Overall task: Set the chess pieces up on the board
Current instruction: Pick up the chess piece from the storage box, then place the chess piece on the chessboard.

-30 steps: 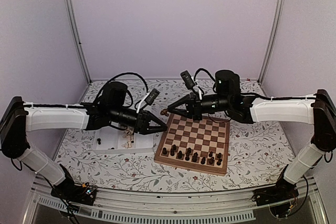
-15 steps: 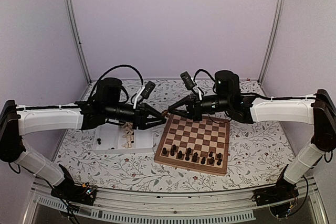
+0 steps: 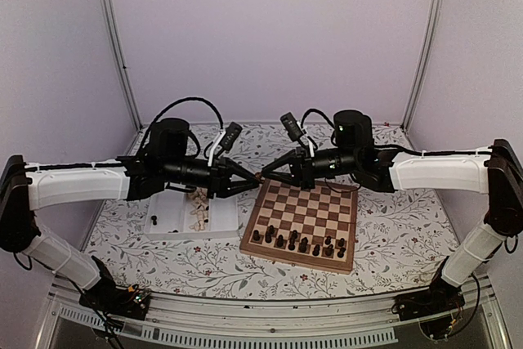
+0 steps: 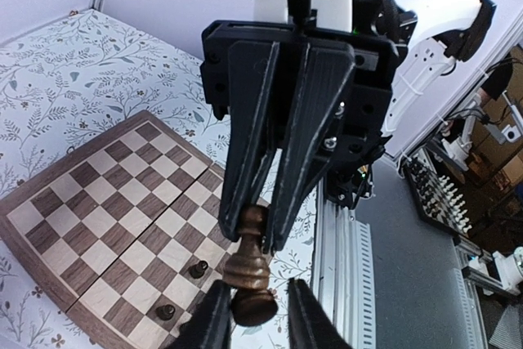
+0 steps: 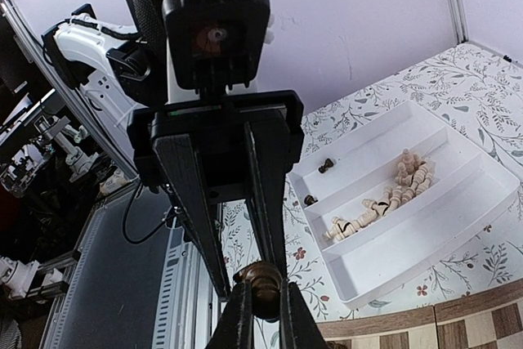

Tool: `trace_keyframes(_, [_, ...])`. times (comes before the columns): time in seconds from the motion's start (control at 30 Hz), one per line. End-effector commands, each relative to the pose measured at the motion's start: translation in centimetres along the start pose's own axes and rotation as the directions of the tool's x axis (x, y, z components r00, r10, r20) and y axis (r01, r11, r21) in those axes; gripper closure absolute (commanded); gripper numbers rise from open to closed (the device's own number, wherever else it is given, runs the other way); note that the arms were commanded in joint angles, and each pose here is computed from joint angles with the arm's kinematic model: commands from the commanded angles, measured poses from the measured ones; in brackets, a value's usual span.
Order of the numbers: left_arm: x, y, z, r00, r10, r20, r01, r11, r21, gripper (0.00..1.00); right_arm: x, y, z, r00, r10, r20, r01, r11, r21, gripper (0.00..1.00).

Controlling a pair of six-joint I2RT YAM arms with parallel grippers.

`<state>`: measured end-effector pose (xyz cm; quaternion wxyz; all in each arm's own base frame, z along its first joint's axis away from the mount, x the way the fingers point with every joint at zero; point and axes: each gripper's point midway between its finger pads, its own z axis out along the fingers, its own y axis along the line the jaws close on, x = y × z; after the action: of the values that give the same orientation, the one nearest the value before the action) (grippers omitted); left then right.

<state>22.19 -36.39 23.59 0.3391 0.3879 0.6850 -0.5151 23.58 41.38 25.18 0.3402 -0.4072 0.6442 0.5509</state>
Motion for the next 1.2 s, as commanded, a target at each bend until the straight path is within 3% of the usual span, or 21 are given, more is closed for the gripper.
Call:
trace_keyframes(0.0, [-1.0,-0.8,0.5,0.999,0.037,0.016,-0.038,0.999,0.032,0.79,-0.7,-0.1,0.0,1.0,-0.002,0.005,0.002,1.0,0.004,0.98])
trace_keyframes(0.33, [0.1,-0.4,0.5,0.999,0.026,-0.022,-0.025,0.999,0.021,0.91,-1.9,-0.8,-0.5,1.0,-0.01,0.017,0.009,0.998,0.063,0.98])
trace_keyframes(0.43, [1.1,0.0,0.3,0.998,0.014,-0.069,-0.015,1.0,-0.011,0.92,-3.2,-1.9,-1.8,1.0,-0.012,0.018,0.009,0.985,0.17,0.98])
trace_keyframes(0.6, [1.6,2.2,-1.2,0.985,-0.026,-0.172,-0.004,0.985,-0.173,0.93,-1.1,-4.8,-4.2,0.988,0.05,-0.146,0.014,0.912,0.41,0.97])
trace_keyframes(0.9, [-4.7,7.0,-3.3,0.994,0.029,-0.108,-0.071,0.91,-0.408,0.94,6.8,-7.7,-7.6,0.878,0.287,-0.383,0.004,0.796,0.605,0.97])
trace_keyframes(1.17, [-3.6,10.4,-6.5,0.999,0.022,-0.044,-0.039,0.888,-0.457,0.95,11.1,-8.2,-8.8,0.737,0.422,-0.528,0.044,0.75,0.66,0.97])
